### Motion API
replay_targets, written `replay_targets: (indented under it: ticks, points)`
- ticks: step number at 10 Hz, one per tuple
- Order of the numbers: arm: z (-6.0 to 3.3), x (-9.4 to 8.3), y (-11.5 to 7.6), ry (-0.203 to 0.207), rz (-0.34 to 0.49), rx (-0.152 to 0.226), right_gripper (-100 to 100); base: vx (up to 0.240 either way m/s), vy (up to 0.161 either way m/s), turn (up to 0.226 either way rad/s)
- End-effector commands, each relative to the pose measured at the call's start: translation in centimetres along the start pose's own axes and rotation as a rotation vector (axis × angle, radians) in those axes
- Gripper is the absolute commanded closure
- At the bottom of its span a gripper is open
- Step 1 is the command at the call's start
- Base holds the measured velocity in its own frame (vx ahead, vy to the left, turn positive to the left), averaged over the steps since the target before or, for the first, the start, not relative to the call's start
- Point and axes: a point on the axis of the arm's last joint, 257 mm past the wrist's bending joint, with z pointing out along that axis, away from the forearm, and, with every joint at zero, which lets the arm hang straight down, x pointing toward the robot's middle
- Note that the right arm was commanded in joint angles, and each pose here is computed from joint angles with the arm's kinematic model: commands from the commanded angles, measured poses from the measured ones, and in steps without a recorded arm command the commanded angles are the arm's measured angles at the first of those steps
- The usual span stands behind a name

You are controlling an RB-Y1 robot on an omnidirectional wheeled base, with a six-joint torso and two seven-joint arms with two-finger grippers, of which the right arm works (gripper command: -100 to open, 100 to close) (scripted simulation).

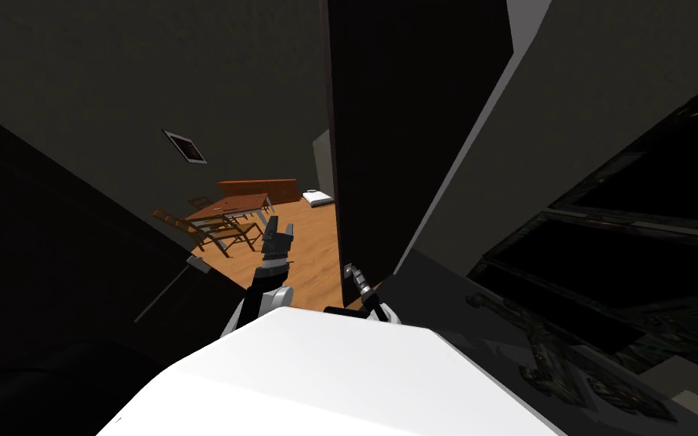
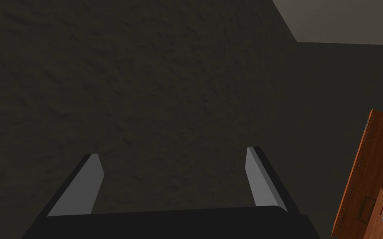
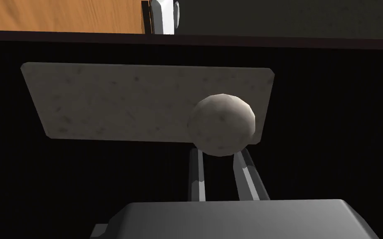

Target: Push the door open

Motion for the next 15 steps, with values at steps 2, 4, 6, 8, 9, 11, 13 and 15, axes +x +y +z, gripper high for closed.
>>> replay_targets:
  ticks: [2, 4, 6, 8, 9, 11, 13, 15]
  points:
    - [-0.05, -0.9, -0.1, -0.014, 0.000, 0.002, -100, 0.048, 0.057, -0.052]
    - [-0.04, -0.8, -0.1, -0.012, 0.002, 0.001, -100, -0.158, -0.075, -0.008]
    - [0.06, -0.4, 0.2, -0.007, 0.012, -0.004, -100, -0.181, -0.065, -0.029]
    - [0.33, 0.3, 0.6, -0.001, 0.028, -0.013, -100, -0.230, -0.067, -0.028]
    - [0.51, 0.8, 0.8, 0.001, 0.038, -0.018, -100, -0.184, -0.085, -0.029]
    - [0.14, 0.0, 0.4, -0.004, 0.023, -0.011, -100, -0.005, 0.007, 0.015]
    - [0.04, -0.3, 0.4, -0.008, 0.017, -0.011, -100, 0.156, 0.112, 0.020]
    - [0.05, -0.5, 0.4, -0.012, 0.014, -0.012, -100, 0.161, 0.112, 0.020]
